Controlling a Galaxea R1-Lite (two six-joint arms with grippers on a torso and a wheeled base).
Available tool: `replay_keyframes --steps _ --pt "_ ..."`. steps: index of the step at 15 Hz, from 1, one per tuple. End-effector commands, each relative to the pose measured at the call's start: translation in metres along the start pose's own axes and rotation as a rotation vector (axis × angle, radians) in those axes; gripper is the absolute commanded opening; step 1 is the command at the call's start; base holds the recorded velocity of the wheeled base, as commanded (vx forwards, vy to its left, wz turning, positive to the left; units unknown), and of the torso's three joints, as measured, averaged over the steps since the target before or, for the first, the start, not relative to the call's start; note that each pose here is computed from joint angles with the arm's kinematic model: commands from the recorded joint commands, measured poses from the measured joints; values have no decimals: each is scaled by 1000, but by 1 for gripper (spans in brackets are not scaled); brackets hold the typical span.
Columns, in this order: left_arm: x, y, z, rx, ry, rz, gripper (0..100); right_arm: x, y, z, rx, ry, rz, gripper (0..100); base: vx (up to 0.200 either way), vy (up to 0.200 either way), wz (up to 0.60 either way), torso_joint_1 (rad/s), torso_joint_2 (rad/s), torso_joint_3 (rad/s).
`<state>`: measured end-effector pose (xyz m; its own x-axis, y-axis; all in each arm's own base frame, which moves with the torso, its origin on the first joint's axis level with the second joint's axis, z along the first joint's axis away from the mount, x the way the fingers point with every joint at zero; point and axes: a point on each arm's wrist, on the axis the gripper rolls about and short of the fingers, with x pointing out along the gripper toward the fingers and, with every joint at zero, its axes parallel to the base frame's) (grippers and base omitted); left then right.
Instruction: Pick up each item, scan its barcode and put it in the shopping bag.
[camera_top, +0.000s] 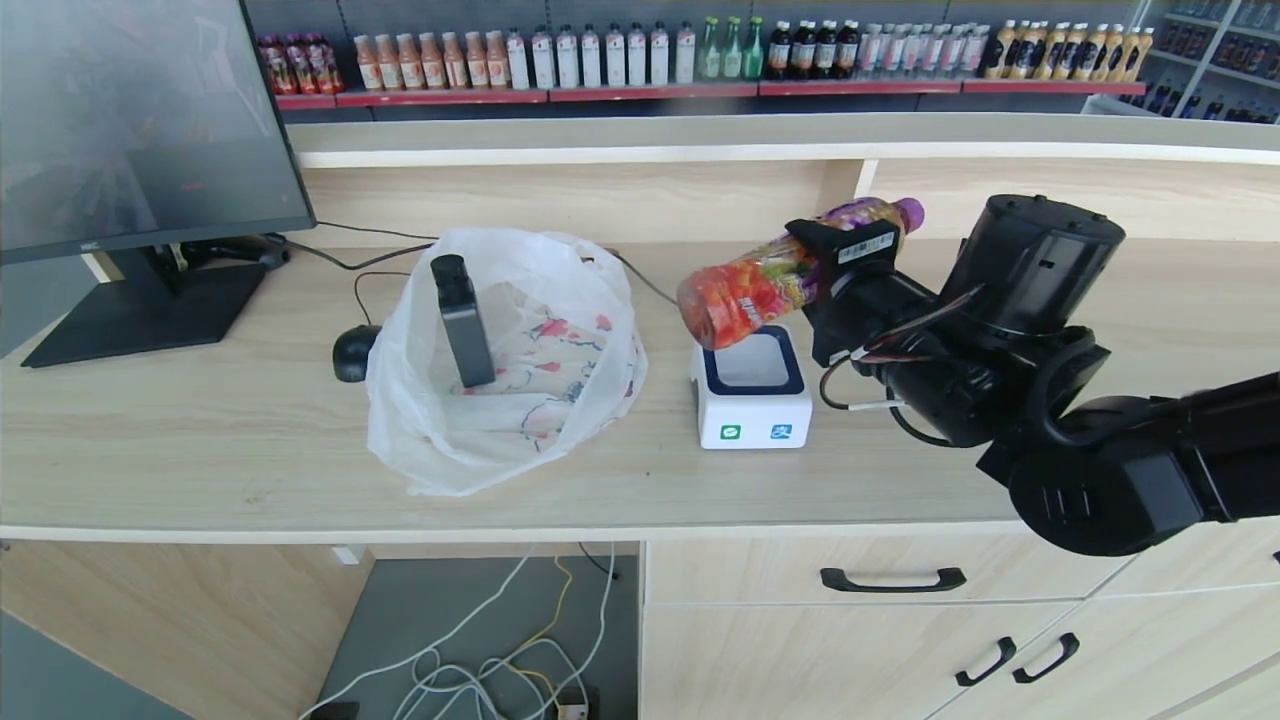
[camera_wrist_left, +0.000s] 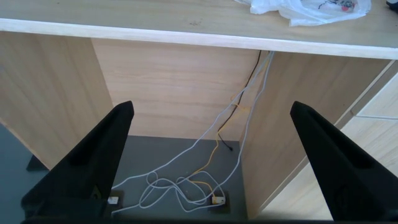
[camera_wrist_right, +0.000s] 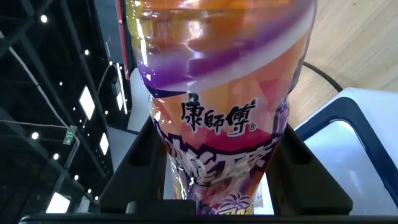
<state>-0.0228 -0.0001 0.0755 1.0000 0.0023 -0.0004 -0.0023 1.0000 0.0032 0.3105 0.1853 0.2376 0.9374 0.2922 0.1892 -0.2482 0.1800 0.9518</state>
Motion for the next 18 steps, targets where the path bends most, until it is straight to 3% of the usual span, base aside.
replay_keyframes --steps 1,18 --pt "0 0 0 0 0 1 100 2 -4 0 22 -1 -11 0 0 0 0 0 0 0" --pt "0 0 0 0 0 -1 100 2 -33 3 52 -12 -99 0 0 0 0 0 0 0"
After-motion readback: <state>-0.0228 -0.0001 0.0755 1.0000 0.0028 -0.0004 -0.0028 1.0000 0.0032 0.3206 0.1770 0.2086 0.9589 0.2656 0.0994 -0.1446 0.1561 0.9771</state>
